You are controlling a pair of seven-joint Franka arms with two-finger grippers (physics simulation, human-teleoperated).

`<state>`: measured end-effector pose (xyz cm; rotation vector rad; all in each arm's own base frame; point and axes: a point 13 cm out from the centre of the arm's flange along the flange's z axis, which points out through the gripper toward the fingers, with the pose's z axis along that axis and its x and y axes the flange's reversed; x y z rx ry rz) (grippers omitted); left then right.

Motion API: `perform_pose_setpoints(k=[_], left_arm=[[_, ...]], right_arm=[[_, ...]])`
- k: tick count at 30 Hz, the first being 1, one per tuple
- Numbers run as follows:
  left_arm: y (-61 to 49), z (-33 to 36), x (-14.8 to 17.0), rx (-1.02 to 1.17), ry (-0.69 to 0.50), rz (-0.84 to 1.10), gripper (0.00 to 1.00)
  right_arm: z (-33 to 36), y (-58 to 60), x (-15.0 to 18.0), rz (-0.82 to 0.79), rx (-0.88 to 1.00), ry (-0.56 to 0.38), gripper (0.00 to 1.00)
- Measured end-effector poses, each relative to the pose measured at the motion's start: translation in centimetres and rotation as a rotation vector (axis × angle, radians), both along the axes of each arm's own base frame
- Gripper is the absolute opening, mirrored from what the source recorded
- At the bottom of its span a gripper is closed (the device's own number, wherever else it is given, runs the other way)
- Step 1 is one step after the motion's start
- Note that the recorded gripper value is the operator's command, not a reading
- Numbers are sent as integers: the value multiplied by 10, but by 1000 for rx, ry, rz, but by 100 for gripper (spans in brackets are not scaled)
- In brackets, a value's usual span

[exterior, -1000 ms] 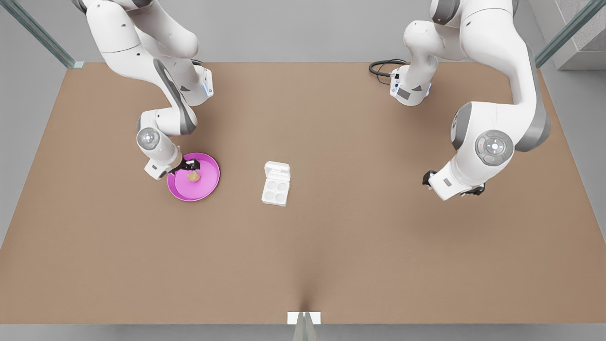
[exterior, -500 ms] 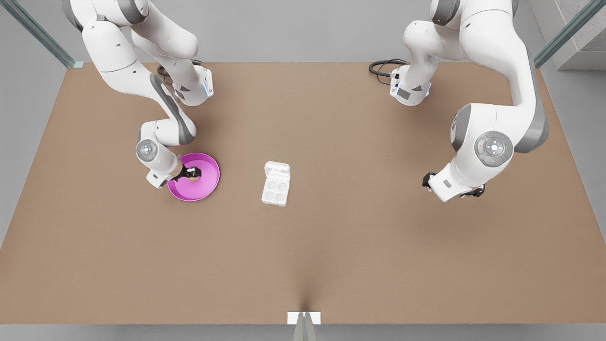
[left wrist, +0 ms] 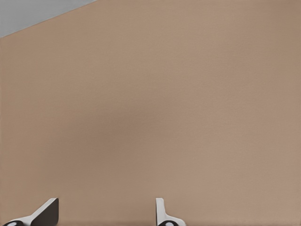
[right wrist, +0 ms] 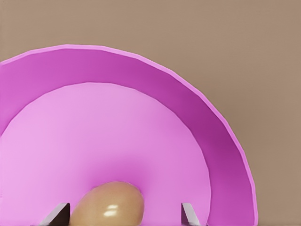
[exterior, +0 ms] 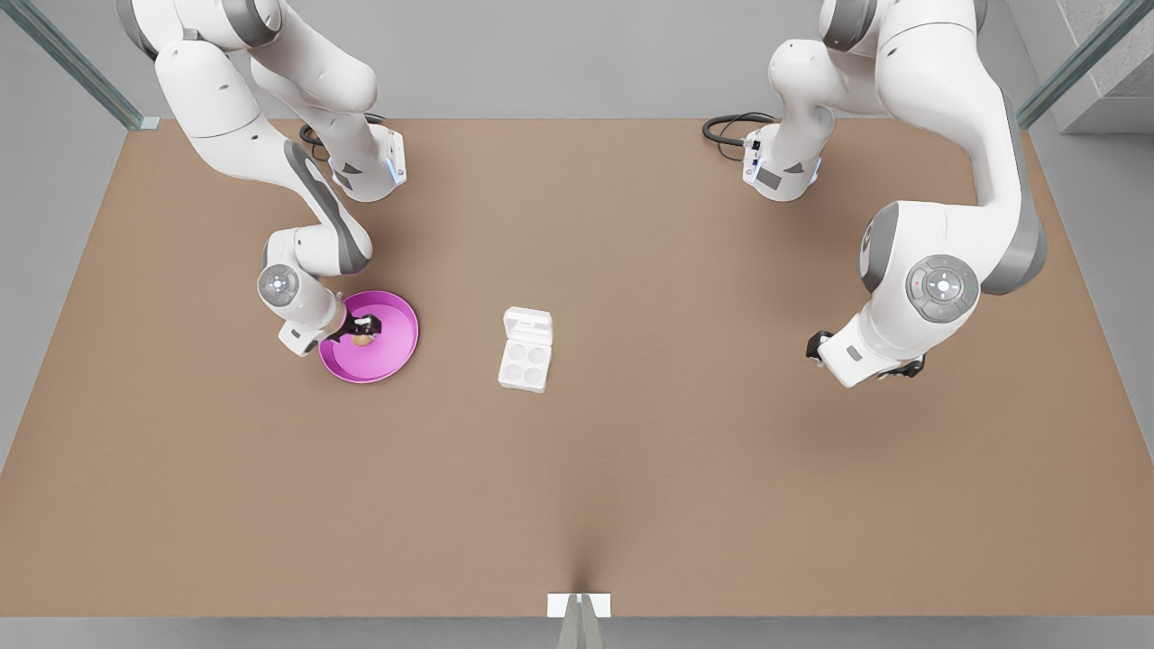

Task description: Pack egg into the box and close the box lid

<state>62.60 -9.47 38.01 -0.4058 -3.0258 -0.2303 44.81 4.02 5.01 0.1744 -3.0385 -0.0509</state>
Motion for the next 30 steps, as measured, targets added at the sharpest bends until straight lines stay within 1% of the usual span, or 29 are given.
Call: perform_pose_setpoints(k=[2,9,10,15,16,19,22,23,24,25,30], left_arm=[[0,0,0,0,0,-1,100],[0,0,0,0,0,0,100],[0,0,0,0,0,0,100],[0,-3,2,1,-1,-1,100],[-1,-4,2,1,-1,-1,100],[0,-4,3,0,-4,0,100],[0,-6,4,1,-3,-1,100],[0,-11,4,3,3,-1,100],[-1,-14,5,5,7,-2,100],[-2,-17,5,3,10,-2,100],[-11,-28,7,-31,19,6,100]], right_arm=[[0,1,0,2,0,0,74],[1,1,3,6,0,-6,73],[2,2,4,7,1,-7,63],[3,5,7,12,3,-12,63],[3,5,7,12,4,-12,57],[4,6,7,14,6,-14,53],[5,6,10,16,8,-18,52],[5,6,10,17,9,-19,56],[5,7,10,19,8,-19,68],[5,7,10,21,7,-19,70],[4,8,10,23,5,-17,70]])
